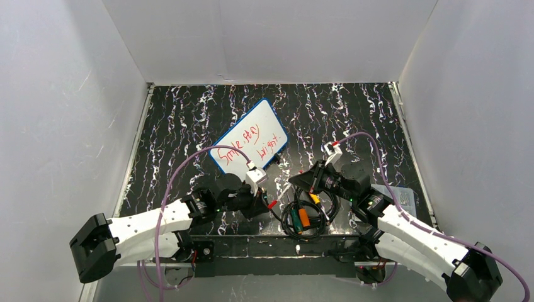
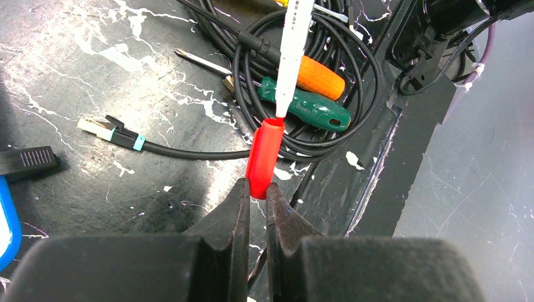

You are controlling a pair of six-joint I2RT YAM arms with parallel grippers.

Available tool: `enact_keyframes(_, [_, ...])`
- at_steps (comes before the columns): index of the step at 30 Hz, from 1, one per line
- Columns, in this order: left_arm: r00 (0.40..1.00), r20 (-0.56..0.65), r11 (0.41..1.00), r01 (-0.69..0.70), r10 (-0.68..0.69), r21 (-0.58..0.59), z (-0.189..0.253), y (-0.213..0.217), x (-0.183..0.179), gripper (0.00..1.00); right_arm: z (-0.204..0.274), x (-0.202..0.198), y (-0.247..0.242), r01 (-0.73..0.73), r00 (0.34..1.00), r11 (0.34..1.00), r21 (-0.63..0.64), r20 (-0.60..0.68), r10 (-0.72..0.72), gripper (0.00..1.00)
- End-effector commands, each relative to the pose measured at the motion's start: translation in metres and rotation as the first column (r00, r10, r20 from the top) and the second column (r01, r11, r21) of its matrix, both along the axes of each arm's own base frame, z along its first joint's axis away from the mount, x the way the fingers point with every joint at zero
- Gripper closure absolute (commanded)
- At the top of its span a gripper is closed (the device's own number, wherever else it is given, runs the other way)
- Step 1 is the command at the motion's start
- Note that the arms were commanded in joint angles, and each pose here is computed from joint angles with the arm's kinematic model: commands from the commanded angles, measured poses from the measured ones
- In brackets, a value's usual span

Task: Write a sentence on the whiteboard
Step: Close the whiteboard marker at the center of the board.

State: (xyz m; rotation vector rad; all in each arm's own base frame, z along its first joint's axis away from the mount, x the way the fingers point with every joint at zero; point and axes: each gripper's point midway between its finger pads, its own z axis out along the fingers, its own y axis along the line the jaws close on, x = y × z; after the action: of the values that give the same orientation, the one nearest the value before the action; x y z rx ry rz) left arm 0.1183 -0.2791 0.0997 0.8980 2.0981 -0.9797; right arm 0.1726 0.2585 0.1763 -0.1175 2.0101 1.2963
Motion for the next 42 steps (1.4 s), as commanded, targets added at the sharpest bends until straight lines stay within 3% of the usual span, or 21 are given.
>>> enact_keyframes(1, [1.0,0.012,0.999,0.018,-0.018,-0.031,0.009,-0.003,-0.003,1.0,0.011,0.001,0.003,-0.008,0.999,0.999,0.046,0.036,0.006,0.99])
enact_keyframes(21, [0.998,0.054,0.998,-0.009,0.013,-0.06,0.025,-0.013,0.011,1.0,0.005,-0.004,0.008,-0.043,0.999,0.996,0.073,0.006,0.043,0.99])
enact_keyframes(42, [0.983,0.151,0.981,-0.078,0.106,-0.179,0.077,-0.044,0.048,1.0,-0.003,-0.007,0.01,-0.052,0.998,0.995,0.08,-0.018,0.053,0.99])
